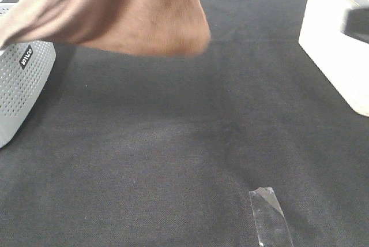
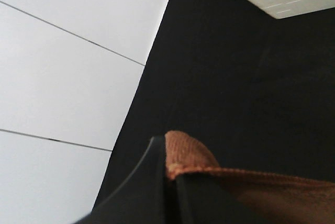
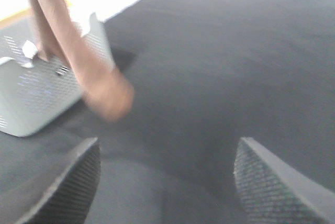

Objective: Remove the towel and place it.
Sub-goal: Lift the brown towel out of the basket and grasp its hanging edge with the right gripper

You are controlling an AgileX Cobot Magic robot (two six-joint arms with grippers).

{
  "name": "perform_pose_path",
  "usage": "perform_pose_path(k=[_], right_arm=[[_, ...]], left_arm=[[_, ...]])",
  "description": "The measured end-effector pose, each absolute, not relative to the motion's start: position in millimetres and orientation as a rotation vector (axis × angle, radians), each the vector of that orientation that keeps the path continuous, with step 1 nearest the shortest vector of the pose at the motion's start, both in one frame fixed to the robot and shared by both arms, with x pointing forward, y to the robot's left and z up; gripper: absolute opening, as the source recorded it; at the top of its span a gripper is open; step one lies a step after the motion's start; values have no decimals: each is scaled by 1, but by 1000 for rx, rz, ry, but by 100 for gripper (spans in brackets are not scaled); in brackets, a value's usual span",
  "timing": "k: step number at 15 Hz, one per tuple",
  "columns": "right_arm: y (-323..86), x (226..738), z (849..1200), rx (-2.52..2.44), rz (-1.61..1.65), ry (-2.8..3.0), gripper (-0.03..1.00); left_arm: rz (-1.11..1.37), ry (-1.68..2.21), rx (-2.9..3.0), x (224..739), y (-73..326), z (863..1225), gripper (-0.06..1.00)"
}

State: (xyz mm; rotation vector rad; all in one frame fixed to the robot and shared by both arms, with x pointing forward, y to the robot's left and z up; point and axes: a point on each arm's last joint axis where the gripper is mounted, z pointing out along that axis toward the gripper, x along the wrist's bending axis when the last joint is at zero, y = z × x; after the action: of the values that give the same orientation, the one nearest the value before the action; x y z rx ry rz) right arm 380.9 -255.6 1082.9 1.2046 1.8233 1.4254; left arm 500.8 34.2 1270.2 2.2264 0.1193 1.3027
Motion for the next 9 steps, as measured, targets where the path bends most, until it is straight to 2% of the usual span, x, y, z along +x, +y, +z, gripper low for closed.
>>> perform_pose_path(k=[9], right_arm=[[-229,467,1024,1016,1716,2108,69]], left_arm=[[1230,81,2186,493,20,1268,0]])
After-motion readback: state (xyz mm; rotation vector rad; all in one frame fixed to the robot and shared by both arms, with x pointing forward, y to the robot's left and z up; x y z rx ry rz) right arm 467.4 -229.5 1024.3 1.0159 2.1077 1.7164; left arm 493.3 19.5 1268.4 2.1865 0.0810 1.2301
